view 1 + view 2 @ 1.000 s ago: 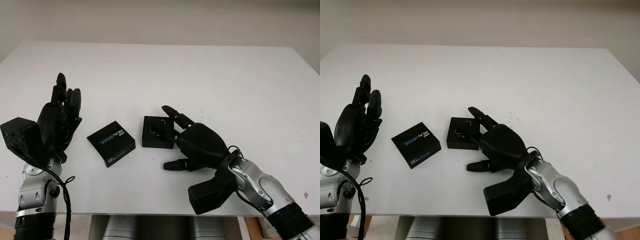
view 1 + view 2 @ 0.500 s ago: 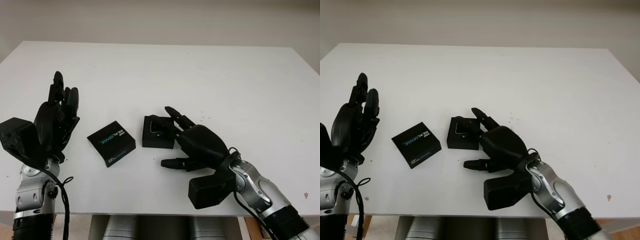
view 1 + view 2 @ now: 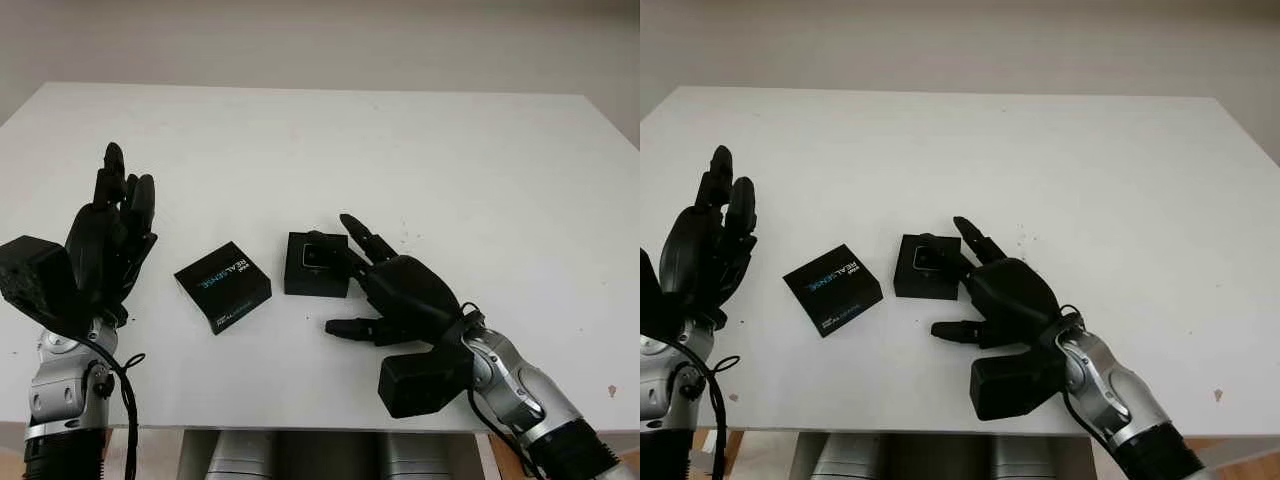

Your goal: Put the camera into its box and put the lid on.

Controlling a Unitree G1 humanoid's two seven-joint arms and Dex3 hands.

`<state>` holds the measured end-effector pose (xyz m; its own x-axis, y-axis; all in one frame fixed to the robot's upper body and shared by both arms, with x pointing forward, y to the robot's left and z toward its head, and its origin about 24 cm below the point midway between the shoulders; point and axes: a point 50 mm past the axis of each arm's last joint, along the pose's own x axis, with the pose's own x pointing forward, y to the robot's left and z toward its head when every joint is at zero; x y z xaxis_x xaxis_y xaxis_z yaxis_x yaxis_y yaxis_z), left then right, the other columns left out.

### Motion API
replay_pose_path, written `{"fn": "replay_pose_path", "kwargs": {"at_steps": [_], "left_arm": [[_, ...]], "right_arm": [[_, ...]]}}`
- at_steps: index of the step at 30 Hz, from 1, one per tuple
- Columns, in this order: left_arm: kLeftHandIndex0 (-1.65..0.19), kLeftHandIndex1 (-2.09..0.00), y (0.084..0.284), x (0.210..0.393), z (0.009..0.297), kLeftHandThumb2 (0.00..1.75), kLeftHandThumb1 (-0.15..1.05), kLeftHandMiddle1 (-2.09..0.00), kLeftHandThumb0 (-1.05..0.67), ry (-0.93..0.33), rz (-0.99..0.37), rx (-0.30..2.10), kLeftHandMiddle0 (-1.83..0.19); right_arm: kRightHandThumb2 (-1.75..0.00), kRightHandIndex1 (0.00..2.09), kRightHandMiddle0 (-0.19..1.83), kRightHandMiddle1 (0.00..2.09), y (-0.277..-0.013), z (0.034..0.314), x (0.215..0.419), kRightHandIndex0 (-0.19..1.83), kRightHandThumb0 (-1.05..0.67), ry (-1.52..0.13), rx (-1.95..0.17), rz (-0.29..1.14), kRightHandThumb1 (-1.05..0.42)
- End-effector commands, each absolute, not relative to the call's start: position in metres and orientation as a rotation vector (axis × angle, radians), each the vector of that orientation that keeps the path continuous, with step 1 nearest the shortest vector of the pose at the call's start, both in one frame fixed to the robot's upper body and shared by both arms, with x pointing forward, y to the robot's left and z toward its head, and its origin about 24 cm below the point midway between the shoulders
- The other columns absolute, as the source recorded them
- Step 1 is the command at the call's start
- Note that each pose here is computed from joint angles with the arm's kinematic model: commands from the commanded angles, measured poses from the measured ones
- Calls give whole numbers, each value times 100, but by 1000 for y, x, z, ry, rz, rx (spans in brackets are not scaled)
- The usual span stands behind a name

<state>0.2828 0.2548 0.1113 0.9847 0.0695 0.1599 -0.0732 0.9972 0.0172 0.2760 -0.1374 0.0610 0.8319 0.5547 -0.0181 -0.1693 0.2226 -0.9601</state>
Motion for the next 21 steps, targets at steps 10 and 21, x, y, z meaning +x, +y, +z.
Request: {"fn": "replay_pose_path", "kwargs": {"at_steps": [10, 21], "left_arm": [[19, 0, 249, 276, 113, 48, 105, 0, -74, -164, 67, 27, 19], [2, -9, 246, 278, 117, 31, 105, -10, -67, -239, 267, 4, -2]], "right_arm": [[-50, 5, 2, 7, -145, 69, 271, -17, -89, -364, -1428, 649, -105], [-50, 7, -5, 5, -154, 105, 292, -14, -83, -462, -1174, 377, -105]]}}
